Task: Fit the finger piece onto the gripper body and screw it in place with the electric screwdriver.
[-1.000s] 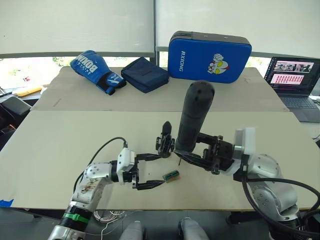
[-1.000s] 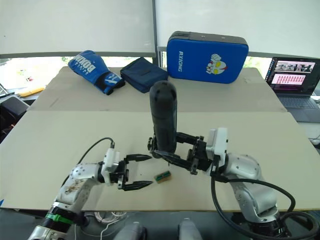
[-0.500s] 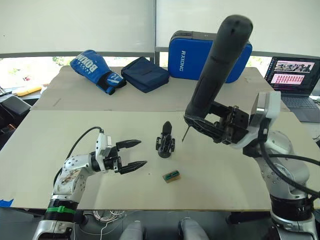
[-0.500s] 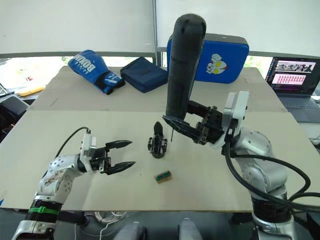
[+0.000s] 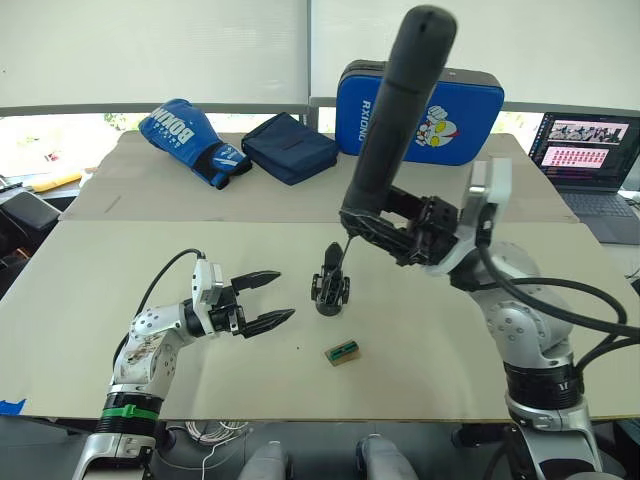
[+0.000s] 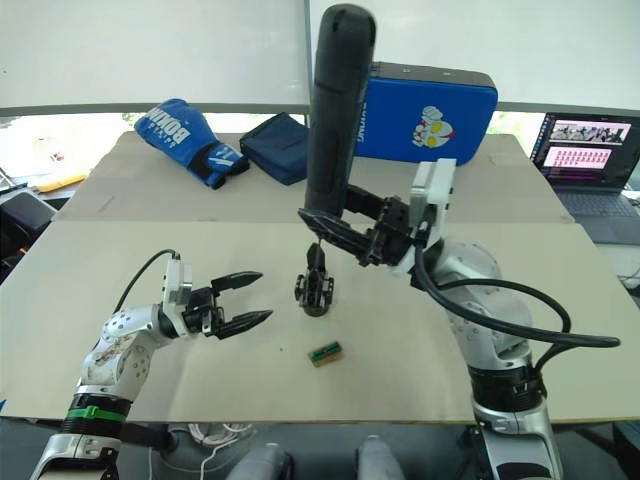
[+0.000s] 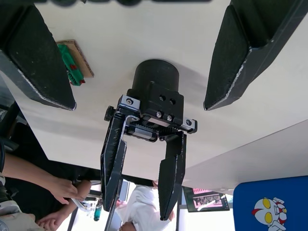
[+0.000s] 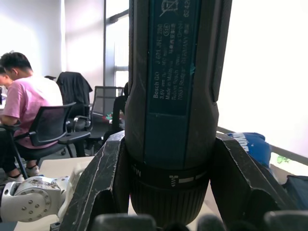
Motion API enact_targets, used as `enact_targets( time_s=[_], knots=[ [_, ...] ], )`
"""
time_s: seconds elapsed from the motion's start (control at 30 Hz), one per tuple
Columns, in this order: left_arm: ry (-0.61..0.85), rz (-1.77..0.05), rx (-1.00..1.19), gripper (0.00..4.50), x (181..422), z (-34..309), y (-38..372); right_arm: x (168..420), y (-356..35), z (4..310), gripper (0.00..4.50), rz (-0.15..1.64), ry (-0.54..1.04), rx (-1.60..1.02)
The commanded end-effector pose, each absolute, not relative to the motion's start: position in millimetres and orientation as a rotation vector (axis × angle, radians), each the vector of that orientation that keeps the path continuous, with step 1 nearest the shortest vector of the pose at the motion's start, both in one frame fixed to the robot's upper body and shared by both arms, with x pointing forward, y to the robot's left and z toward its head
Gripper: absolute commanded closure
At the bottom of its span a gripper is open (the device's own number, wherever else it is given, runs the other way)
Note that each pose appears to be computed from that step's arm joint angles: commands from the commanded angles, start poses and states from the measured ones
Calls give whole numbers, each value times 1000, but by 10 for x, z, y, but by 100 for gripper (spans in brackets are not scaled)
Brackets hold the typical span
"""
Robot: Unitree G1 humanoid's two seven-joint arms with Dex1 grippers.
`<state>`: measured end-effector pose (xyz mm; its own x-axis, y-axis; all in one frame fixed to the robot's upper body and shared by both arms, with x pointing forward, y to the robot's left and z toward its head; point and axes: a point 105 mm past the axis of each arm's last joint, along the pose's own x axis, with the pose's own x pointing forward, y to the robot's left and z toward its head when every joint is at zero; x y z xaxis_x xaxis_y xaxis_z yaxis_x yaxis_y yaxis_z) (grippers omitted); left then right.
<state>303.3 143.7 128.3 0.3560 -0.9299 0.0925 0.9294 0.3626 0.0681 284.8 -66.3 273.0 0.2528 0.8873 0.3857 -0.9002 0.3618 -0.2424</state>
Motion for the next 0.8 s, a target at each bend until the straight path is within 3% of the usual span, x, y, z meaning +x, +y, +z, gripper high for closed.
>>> enact_targets(
  time_s=[0.03, 0.8],
  knots=[
    [-155, -1208, 10, 0, 3029, 1377, 1423, 2808, -644, 2876, 258, 1223, -582, 7],
    [-139, -1240, 44, 0, 3024, 1305, 1241, 2978, -454, 2689, 258, 1270, -515, 21]
  ],
)
